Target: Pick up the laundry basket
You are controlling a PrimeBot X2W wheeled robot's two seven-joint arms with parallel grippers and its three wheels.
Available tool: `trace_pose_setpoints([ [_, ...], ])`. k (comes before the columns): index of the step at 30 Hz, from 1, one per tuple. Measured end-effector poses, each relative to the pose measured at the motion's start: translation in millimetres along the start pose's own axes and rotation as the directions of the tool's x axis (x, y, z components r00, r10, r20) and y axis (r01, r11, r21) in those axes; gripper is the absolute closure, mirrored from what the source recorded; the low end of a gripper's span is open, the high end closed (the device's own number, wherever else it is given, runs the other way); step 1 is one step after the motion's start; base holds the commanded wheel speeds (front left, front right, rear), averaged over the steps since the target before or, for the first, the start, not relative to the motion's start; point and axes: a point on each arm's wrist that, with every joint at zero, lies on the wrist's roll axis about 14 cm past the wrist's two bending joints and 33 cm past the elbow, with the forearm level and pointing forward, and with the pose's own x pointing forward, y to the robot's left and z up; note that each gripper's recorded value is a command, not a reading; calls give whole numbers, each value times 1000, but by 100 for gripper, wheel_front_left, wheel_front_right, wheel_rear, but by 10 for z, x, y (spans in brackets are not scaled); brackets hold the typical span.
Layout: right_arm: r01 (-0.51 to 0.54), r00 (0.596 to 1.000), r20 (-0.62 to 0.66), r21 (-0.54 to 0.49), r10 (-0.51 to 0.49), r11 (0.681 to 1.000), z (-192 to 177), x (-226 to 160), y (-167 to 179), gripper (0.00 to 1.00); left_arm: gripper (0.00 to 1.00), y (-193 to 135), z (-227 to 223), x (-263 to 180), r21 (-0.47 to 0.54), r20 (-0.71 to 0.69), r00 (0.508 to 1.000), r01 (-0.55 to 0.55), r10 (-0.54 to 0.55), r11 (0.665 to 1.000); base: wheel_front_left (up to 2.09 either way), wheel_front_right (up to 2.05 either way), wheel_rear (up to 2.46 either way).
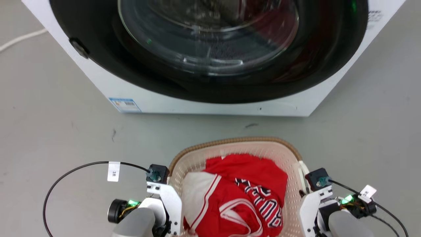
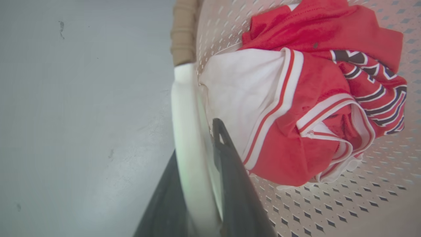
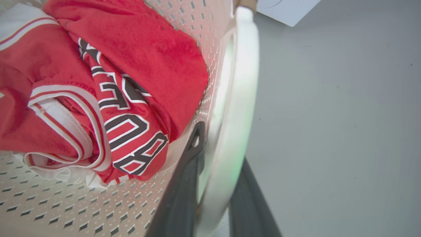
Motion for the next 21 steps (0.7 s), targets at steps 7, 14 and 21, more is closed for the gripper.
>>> trace_pose_setpoints([
  [7,-2,1000,-15,-6,2,1000,27,-259,122,100,100,-29,-38,-298,-7,-28,1000,-12,12,1000,0,0,0],
  [14,-7,1000,-21,-8,7,1000,4,-452,222,100,100,-58,-98,-507,6,-43,999,-22,22,1000,0,0,0],
  [21,-17,1000,-16,-16,16,1000,52,-580,312,100,100,-49,-114,-660,38,-56,998,-34,36,999,0,0,0],
])
